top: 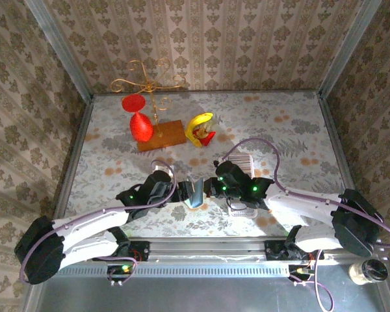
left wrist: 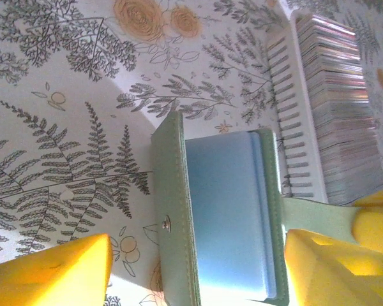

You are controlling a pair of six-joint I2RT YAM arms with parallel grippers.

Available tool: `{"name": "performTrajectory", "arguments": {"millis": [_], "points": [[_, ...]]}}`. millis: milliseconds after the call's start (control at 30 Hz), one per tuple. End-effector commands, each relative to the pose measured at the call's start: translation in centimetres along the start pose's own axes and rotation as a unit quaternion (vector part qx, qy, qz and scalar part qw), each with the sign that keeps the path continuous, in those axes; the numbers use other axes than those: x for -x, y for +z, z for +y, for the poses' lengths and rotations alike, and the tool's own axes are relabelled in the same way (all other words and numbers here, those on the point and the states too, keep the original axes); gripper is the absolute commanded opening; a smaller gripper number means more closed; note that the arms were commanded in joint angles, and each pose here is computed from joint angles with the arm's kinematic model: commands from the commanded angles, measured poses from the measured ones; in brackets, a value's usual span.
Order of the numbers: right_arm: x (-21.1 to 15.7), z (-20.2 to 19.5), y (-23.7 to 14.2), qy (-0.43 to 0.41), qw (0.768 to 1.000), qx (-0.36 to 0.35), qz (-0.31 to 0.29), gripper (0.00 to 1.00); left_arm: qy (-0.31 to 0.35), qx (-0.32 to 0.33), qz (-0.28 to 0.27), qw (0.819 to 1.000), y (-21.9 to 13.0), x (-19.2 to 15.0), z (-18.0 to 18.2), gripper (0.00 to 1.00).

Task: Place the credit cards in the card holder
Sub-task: Open the card holder at the center of the table, then flip over the card slot in the card holder.

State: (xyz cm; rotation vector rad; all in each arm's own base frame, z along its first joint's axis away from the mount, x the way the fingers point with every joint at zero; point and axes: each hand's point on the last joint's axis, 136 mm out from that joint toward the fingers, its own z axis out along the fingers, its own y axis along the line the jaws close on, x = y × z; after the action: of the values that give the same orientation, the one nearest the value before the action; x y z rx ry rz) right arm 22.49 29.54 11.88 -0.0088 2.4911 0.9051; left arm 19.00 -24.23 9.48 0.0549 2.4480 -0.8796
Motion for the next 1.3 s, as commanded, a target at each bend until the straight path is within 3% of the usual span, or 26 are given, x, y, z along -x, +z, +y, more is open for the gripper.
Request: {"name": "performTrajectory", "arguments": {"millis": [0, 200, 333, 433, 500, 667, 800, 967, 1067, 1167, 1267], "points": [[0.2, 0.7, 0.2, -0.006, 1.000, 0.006, -0.002, 0.00, 0.004, 0.032, 0.022, 0.999, 0.5, -0.7, 0.9, 0.64], [0.0, -0.9, 0.2, -0.006, 1.000, -0.028, -0.002, 0.00, -0.018, 0.077, 0.029, 0.996, 1.2, -1.3, 3.3, 0.38], [-0.5, -2.9, 0.4, -0.006, 0.997, -0.076, 0.004, 0.00, -0.028, 0.096, 0.028, 0.995, 1.2, -1.5, 4.7, 0.26], [-0.9, -4.3, 0.9, -0.013, 0.993, -0.116, 0.020, 0.00, -0.040, 0.092, 0.027, 0.995, 1.3, -1.9, 5.1, 0.12], [-1.6, -5.9, 1.7, -0.020, 0.987, -0.152, 0.037, 0.00, -0.043, 0.085, 0.028, 0.995, 1.4, -2.1, 5.2, 0.07], [-1.4, -7.0, 1.6, -0.035, 0.979, -0.195, 0.040, 0.23, -0.046, 0.082, 0.034, 0.995, 1.5, -2.5, 5.3, 0.01], [-0.1, -5.9, -0.4, -0.063, 0.978, -0.195, 0.026, 0.42, -0.048, 0.078, 0.034, 0.995, 1.4, -2.6, 5.3, 0.00], [2.0, -4.7, -4.6, -0.088, 0.975, -0.203, -0.004, 0.43, -0.049, 0.077, 0.031, 0.995, 1.1, -2.6, 5.3, 0.00], [2.2, -2.7, -5.4, -0.094, 0.982, -0.165, -0.008, 0.41, -0.049, 0.064, 0.026, 0.996, 1.1, -2.4, 4.9, 0.01], [0.6, -0.4, -4.1, -0.105, 0.986, -0.126, 0.030, 0.40, -0.050, 0.056, 0.023, 0.997, 1.1, -2.3, 4.6, 0.09], [-0.3, 0.9, -2.0, -0.120, 0.985, -0.121, 0.043, 0.39, -0.049, 0.048, 0.020, 0.997, 1.0, -2.1, 4.3, 0.30]]}}
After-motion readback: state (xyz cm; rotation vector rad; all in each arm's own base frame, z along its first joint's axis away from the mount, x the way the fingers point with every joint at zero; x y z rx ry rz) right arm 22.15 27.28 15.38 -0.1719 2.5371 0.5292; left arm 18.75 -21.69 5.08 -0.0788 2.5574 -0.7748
